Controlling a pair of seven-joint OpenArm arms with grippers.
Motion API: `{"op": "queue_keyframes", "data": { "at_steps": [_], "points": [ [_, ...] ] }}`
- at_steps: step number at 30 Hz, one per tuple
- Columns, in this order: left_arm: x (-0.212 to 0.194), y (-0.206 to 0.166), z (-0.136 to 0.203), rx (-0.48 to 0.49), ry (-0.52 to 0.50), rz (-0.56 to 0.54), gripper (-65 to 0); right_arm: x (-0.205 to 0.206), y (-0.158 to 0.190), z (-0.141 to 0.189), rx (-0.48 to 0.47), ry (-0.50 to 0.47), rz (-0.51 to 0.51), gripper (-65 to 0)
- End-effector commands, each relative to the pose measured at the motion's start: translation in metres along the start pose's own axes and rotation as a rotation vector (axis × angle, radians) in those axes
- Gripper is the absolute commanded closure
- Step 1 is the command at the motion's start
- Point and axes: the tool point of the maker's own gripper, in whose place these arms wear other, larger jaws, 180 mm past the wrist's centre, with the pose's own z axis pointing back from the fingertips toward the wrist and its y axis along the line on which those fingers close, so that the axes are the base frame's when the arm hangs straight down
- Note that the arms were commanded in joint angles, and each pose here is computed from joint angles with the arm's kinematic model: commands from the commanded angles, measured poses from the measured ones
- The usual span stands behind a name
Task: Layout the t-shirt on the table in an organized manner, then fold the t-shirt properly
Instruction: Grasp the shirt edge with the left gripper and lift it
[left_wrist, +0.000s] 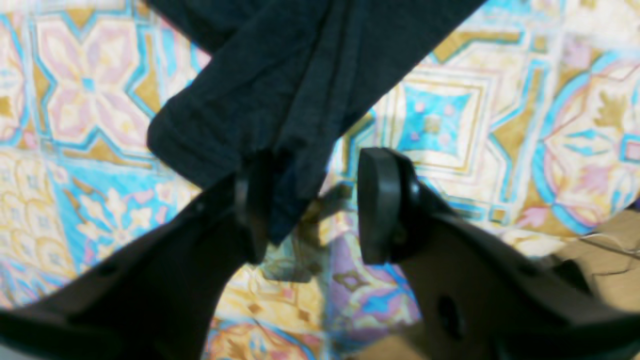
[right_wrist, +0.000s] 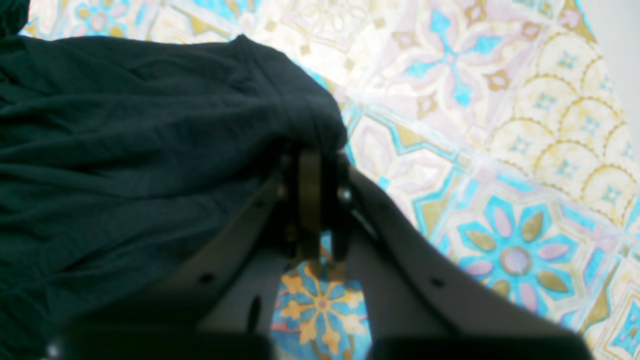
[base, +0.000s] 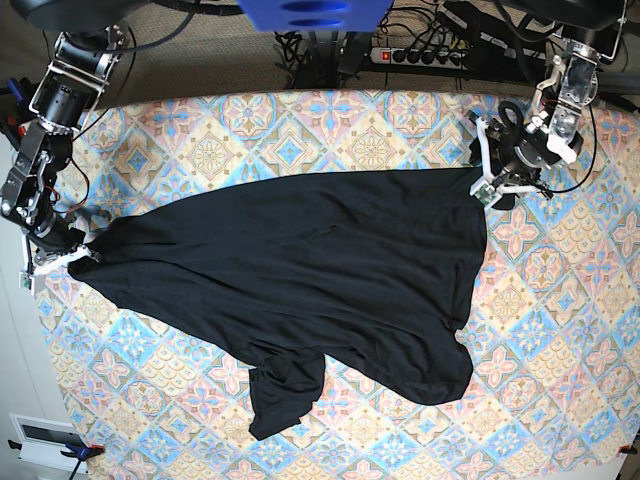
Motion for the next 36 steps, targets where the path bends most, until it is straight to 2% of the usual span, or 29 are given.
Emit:
{"op": "queue_keyframes", "data": {
  "at_steps": [1, 5, 9, 15, 17, 19, 22, 23, 26, 30, 36],
  "points": [
    [0.007, 0.004, 0.003, 0.016, -0.021, -0.029, -27.2, 0.026, -0.003, 0.008, -0.003, -0.067, 0.018, -0.1],
    [-0.005, 0.004, -0.007, 0.031, 0.030, -0.065, -27.2, 0.026, -0.003, 0.008, -0.003, -0.067, 0.018, -0.1],
    [-0.015, 0.018, -0.022, 0.053, 0.074, -0.026, -27.2, 0.026, -0.003, 0.008, -0.003, -0.067, 0.018, -0.1],
    [-0.013, 0.018, -0.022, 0.056, 0.070, -0.023, -27.0, 0.026, -0.003, 0.008, -0.003, -0.067, 0.018, -0.1],
    [-0.013, 0.017, -0.022, 0.054, 0.067, -0.025, -24.9, 0.026, -0.003, 0.008, -0.003, -0.067, 0.018, -0.1],
    [-0.009, 0.015, -0.023, 0.050, 0.044, -0.027, -18.5, 0.026, -0.003, 0.008, -0.003, -0.067, 0.018, -0.1],
    [-0.003, 0.016, -0.022, 0.050, 0.005, -0.022, -1.6, 0.026, -0.003, 0.008, -0.003, -0.067, 0.018, -0.1],
    [-0.003, 0.016, -0.022, 0.051, 0.006, -0.022, 0.0, 0.026, -0.003, 0.008, -0.003, -0.067, 0.018, -0.1],
    [0.005, 0.016, -0.019, 0.051, -0.020, -0.031, -0.4, 0.026, -0.003, 0.008, -0.003, -0.066, 0.018, -0.1],
    [0.029, -0.003, 0.002, 0.026, -0.113, -0.052, 0.0, 0.026, -0.003, 0.008, -0.003, -0.067, 0.018, -0.1],
    [0.052, -0.037, 0.041, -0.109, -0.269, 0.064, 0.0, 0.026, -0.003, 0.008, -0.003, -0.069, 0.018, -0.1]
  ]
}}
